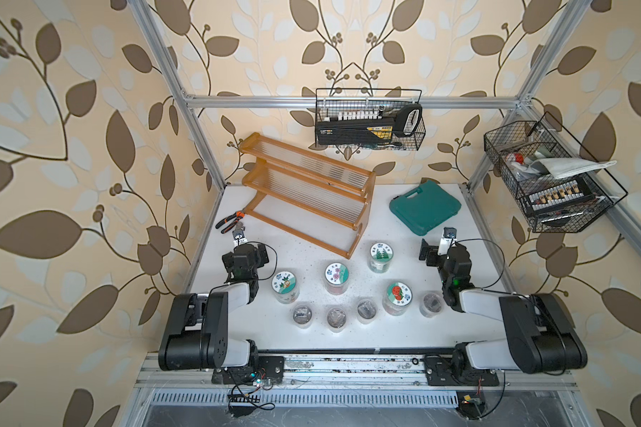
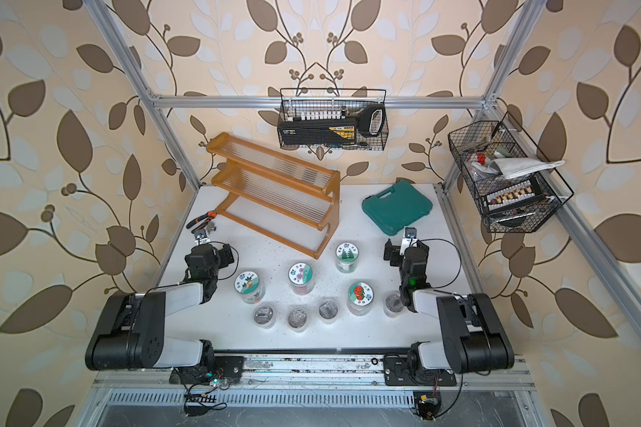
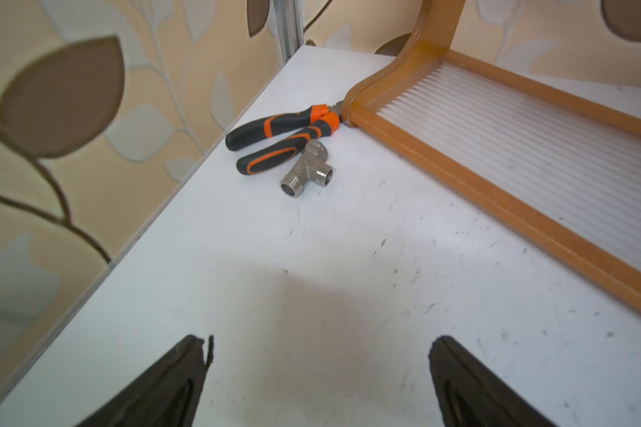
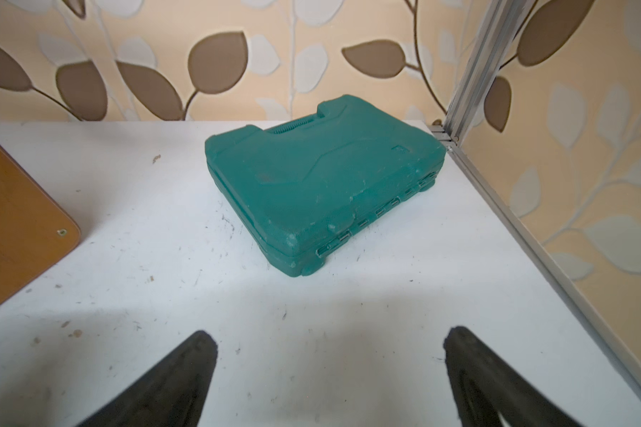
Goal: Place the seed container on the shelf
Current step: Move the shelf to the center of the board, then pick up the seed jar at the center of the board.
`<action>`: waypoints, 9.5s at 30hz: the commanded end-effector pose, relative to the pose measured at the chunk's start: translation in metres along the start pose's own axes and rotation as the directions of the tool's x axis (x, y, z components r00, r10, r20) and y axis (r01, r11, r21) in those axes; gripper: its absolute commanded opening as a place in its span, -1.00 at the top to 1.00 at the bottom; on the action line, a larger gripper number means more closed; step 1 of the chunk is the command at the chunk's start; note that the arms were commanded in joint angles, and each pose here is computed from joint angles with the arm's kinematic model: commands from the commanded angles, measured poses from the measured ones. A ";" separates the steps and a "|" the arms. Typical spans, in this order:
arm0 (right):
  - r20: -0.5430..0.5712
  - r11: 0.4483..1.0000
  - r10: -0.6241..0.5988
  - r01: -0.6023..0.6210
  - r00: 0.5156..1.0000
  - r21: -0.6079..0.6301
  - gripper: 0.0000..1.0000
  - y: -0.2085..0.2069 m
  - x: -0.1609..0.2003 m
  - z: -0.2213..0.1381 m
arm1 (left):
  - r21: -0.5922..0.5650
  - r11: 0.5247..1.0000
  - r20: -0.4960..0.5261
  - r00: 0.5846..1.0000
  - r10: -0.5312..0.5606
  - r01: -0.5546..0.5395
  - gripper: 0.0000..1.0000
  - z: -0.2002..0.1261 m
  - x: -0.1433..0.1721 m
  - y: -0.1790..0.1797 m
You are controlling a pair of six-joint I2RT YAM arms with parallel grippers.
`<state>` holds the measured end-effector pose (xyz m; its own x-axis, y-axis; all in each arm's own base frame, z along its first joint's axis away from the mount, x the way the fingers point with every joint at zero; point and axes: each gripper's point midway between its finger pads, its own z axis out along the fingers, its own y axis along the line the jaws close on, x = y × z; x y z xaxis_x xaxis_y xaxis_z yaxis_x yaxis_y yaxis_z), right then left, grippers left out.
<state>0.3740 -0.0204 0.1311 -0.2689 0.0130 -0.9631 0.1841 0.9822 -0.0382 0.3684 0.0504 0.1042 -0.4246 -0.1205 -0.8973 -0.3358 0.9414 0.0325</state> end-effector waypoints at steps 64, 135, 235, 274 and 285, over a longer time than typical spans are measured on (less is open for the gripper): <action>-0.351 0.957 0.116 -0.199 0.929 -0.210 -0.35 0.259 -0.194 -0.011 | 0.524 0.720 -0.319 0.889 -0.329 0.455 -0.97 -0.236 -0.141 -0.059; -0.292 0.963 0.142 -0.200 0.946 -0.181 0.87 0.101 -0.217 0.006 | 0.536 0.711 -0.373 0.883 -0.284 0.455 -0.97 -0.231 -0.129 -0.069; -0.594 0.807 -0.490 0.074 0.638 -0.586 -0.72 0.323 0.135 -0.268 | 0.497 0.723 -0.479 0.846 -0.233 0.480 -0.97 -0.250 -0.089 -0.062; -0.494 0.776 -0.342 -0.057 0.799 -0.628 -0.05 0.272 -0.062 -0.250 | 0.798 0.510 -0.334 0.940 -0.069 0.322 -0.97 -0.253 -0.111 -0.143; -0.517 0.786 -0.292 -0.105 0.805 -0.609 -0.03 0.228 -0.116 -0.239 | 0.962 0.268 0.017 0.991 0.135 -0.053 -0.97 -0.286 -0.087 -0.231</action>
<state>0.2309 0.2561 0.2917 -0.7483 -0.1386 -0.6487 -0.3724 0.8971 0.2379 0.2381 -0.2330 0.2774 -0.6362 -0.0109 -0.7715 0.6089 0.6070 -0.5107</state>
